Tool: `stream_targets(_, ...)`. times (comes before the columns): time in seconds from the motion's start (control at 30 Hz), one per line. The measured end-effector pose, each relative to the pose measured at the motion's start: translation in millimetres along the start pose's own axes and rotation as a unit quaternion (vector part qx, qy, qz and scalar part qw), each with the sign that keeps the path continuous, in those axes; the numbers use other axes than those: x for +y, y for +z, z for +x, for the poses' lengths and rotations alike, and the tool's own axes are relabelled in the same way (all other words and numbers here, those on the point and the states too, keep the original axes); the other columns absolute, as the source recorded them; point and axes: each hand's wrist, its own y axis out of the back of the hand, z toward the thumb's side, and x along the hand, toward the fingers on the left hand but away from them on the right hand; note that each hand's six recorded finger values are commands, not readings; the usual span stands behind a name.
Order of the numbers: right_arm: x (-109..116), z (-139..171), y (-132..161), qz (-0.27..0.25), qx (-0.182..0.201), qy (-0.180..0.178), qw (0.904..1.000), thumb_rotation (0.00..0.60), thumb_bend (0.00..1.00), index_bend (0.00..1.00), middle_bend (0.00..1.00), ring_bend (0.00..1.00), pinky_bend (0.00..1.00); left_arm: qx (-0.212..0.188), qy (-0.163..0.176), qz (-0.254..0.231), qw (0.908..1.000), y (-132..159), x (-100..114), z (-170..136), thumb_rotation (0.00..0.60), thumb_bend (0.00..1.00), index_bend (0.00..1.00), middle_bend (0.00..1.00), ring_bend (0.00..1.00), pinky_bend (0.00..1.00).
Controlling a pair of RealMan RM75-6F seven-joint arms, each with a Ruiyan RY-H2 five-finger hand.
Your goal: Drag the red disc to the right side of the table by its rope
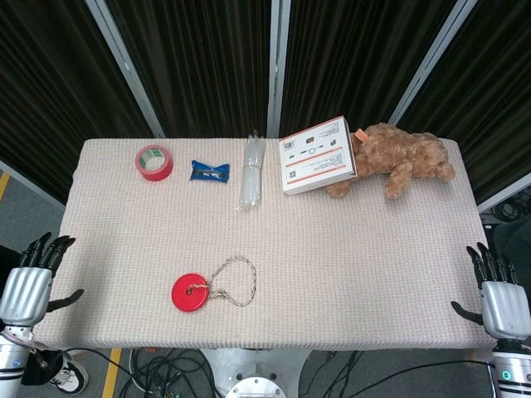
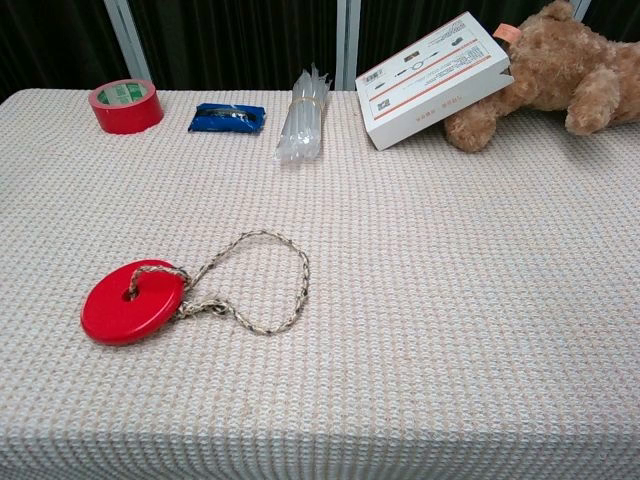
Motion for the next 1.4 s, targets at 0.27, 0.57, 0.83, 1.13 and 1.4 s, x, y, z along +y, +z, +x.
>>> stream_targets(0.27, 0.7, -1.1, 3.4, -0.003, 0.004, 0.000, 1.0000, 0.600, 0.00, 0.00, 0.00, 0.00, 0.00, 0.001, -0.001, -0.001, 1.0000, 0.0, -0.4, -1.1, 0.600, 0.02, 0.14, 0.13, 0.02, 0.12)
stream_targets(0.57, 1.4, -13.8, 30.8, -0.001, 0.042, 0.016, 0.9990, 0.600, 0.00, 0.00, 0.00, 0.00, 0.00, 0.001, -0.006, -0.003, 1.0000, -0.8, -1.8, -0.8, 0.600, 0.02, 0.14, 0.13, 0.02, 0.12)
stream_targets(0.83, 5.8, -48.7, 109.7, 0.021, 0.158, 0.061, 0.9854, 0.600, 0.00, 0.00, 0.00, 0.00, 0.00, 0.000, -0.007, -0.005, 1.0000, 1.0, -5.2, -1.1, 0.600, 0.02, 0.14, 0.13, 0.02, 0.12)
stream_targets(1.13, -10.7, -66.1, 244.6, 0.030, 0.319, 0.115, 0.9404, 0.600, 0.00, 0.00, 0.00, 0.00, 0.00, 0.008, -0.008, -0.009, 0.9999, -6.1, -6.2, -5.0, 0.600, 0.02, 0.14, 0.13, 0.02, 0.12)
stream_targets(1.4, -46.1, -70.0, 334.5, 0.014, 0.385, 0.153, 0.9100, 0.600, 0.05, 0.00, 0.00, 0.00, 0.00, 0.017, -0.003, -0.013, 0.9998, -15.6, -5.5, -8.4, 0.600, 0.02, 0.14, 0.13, 0.02, 0.12)
